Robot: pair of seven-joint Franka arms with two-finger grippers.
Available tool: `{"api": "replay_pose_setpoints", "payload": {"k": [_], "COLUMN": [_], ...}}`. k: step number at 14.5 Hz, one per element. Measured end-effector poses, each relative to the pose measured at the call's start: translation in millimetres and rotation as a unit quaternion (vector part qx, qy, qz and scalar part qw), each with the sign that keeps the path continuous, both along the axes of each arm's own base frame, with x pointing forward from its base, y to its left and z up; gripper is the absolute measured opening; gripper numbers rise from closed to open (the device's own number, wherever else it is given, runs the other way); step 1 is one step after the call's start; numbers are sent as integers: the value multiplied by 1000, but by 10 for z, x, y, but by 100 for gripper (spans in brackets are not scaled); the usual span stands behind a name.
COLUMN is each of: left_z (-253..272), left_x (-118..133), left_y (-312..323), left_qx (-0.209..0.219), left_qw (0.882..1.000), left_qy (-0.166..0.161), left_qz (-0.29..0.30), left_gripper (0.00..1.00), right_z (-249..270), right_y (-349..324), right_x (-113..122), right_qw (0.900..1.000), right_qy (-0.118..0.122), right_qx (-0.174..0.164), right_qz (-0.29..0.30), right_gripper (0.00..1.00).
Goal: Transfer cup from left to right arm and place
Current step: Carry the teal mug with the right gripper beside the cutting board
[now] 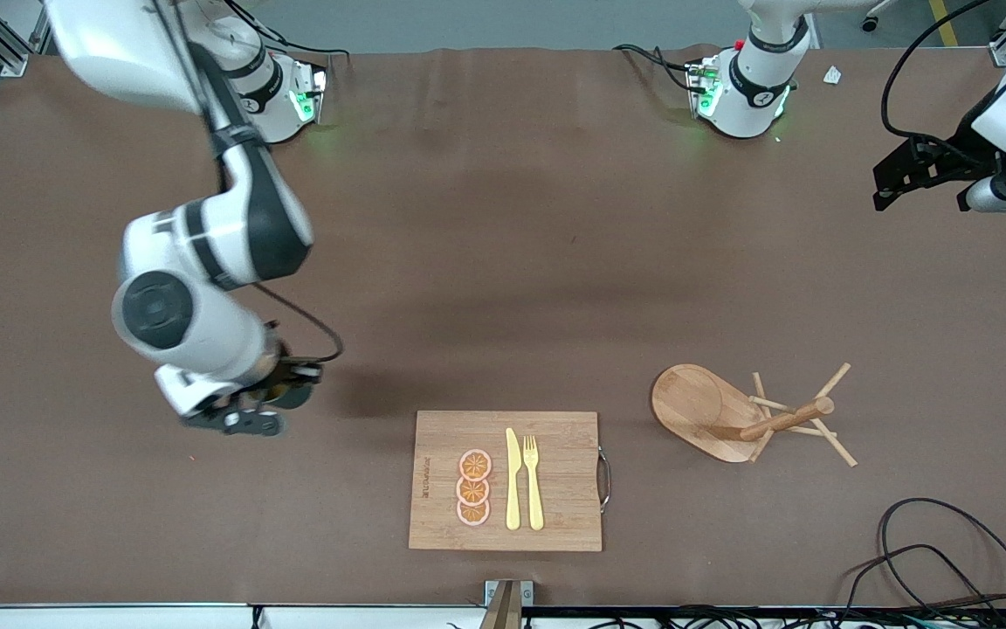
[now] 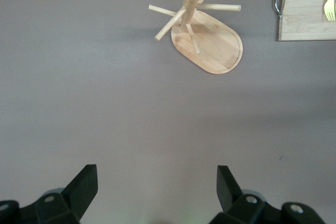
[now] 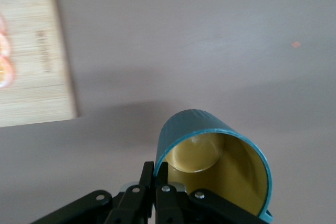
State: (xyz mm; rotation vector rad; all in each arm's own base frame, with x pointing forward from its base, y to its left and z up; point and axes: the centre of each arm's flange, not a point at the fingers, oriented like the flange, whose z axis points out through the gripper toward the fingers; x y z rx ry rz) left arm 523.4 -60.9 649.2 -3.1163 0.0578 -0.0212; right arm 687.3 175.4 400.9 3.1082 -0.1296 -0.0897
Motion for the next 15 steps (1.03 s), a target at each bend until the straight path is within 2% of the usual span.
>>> {"api": "replay_pose_setpoints", "payload": {"k": [2, 6, 11, 15], "left_z": [1, 1, 1, 1], "left_x": [5, 1, -1, -1], "left_y": [59, 93, 93, 94], "left_qx": [0, -1, 0, 0], "left_qw": [1000, 1000, 1000, 1000], "left_qy": [0, 2, 3, 3], "left_qz": [5, 7, 7, 7], "left_gripper": [100, 100, 100, 100], "right_z": [-92, -246, -802, -1257], "right_y": [-662, -1613, -1979, -1929], "right_x": [110, 202, 305, 302], "right_qw": [1000, 995, 983, 974], "right_qy": [9, 9, 2, 24], "right_qx": [4, 27, 45, 56], "right_qz": [27, 100, 179, 217], "right_gripper": [4, 4, 4, 4]}}
